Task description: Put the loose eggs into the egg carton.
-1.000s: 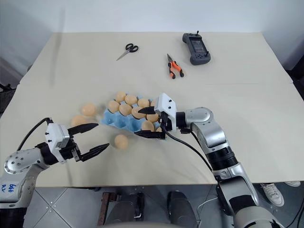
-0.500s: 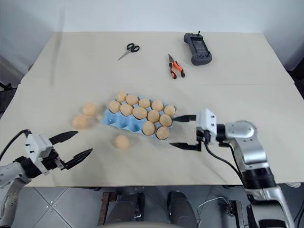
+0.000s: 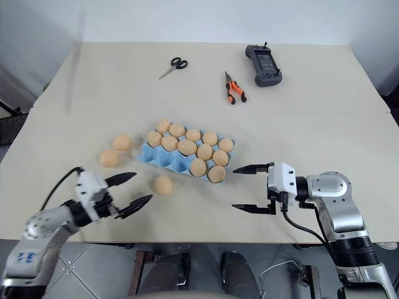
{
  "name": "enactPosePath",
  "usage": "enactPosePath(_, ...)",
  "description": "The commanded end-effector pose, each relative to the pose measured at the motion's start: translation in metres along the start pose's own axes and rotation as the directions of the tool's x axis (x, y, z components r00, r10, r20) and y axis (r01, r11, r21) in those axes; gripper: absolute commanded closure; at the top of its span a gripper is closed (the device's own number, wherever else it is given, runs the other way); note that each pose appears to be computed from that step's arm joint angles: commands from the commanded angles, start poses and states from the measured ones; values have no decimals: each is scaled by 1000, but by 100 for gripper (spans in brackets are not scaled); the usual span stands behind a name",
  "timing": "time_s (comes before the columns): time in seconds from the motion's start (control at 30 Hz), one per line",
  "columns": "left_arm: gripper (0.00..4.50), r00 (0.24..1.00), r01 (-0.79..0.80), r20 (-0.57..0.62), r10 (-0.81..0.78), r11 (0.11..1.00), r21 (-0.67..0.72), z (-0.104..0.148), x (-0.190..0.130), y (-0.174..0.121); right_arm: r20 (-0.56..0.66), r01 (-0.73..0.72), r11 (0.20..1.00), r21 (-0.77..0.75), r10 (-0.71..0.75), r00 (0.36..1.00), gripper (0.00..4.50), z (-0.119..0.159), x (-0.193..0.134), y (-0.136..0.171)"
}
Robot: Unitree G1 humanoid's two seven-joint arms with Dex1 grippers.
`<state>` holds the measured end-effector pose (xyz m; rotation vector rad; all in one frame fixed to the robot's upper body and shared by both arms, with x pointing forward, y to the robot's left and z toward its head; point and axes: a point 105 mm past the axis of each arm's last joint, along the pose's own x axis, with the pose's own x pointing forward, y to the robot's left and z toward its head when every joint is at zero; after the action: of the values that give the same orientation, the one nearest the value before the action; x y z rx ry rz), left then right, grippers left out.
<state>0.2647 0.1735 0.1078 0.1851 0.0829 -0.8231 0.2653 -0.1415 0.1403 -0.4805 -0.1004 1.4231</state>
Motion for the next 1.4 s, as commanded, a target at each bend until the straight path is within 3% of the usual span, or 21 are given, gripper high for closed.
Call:
enactPosePath(0.03,0,999,42,16,-42,999,-9,6,20,-11,21,-7,1000,-18,7,1000,1,11,1,1)
enactPosePath(0.27,0,996,60,-64,-63,997,-45,-13,50,-21,29,-3,1000,-16,4,1000,1,17,5,2)
enactPosePath(0.43,0,999,25,-24,-26,998,-54,-10,62,-19,23,19,1000,-9,-19,1000,1,16,4,2)
enactPosePath(0.53,62,1000,19,-19,-20,998,-57,-10,66,-20,18,21,1000,-6,-21,1000,0,14,4,3)
enactPosePath(0.73,244,1000,31,-2,-31,998,-46,-4,55,-20,16,24,1000,-5,-23,1000,0,13,6,4)
enactPosePath(0.8,274,999,49,14,-49,998,-39,2,47,-17,13,24,1000,-5,-24,1000,0,12,6,3)
enactPosePath(1.03,277,984,107,138,-113,993,46,52,58,1,9,23,1000,-6,-23,1000,0,11,9,1)
enactPosePath(1.23,277,980,153,111,-164,983,106,57,91,6,21,38,999,-21,-38,999,0,14,13,1)
enactPosePath(1.4,277,980,138,127,-154,982,130,61,99,11,22,77,997,-28,-76,997,0,16,11,1)
